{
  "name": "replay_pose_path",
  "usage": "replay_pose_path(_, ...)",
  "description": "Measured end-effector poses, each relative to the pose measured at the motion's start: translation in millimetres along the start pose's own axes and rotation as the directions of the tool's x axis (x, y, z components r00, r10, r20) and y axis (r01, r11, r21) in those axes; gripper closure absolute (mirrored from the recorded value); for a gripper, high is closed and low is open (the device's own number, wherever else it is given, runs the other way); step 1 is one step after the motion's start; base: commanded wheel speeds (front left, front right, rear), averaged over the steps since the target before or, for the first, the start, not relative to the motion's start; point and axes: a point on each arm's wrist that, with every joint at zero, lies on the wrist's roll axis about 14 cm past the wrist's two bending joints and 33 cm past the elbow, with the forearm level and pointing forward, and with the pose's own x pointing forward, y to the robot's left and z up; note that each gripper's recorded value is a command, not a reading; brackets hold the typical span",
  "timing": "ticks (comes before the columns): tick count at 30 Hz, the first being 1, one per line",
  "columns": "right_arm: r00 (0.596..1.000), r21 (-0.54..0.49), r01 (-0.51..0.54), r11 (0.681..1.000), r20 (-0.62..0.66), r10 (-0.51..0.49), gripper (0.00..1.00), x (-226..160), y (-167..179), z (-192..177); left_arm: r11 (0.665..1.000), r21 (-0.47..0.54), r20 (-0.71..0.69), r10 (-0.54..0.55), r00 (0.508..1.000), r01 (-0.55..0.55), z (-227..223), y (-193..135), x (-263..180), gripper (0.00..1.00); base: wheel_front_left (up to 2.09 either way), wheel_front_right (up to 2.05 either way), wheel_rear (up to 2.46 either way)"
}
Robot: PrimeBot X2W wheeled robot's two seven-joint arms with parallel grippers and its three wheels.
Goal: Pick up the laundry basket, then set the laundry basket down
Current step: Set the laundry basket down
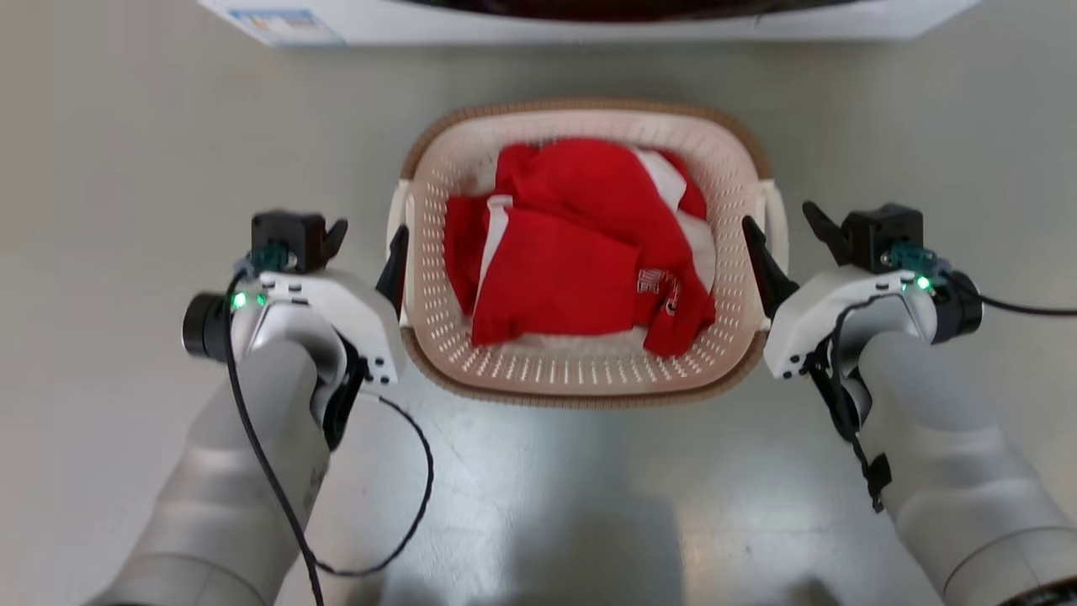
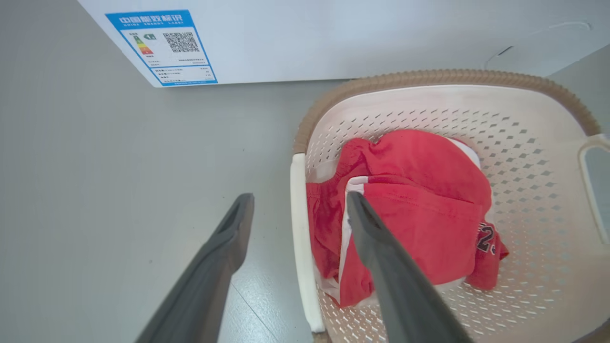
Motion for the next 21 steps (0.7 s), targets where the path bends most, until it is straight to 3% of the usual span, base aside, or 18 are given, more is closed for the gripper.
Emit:
replay_pose_path(11, 0.982, -0.013, 0.045, 0.999, 0.182, -0.042, 0.0, -62, 4, 59, 0.998, -0.054, 0.152, 0.045, 0.987, -0.037, 35, 2, -64, 0.0, 0.0, 0.0, 0.0)
replay_pose_path(21, 0.925, -0.04, 0.098, 0.994, 0.372, -0.076, 0.0, -130, 7, 110, 0.996, -0.071, 0.327, 0.066, 0.943, -0.045, 69, 1, -127, 0.0, 0.0, 0.0, 0.0)
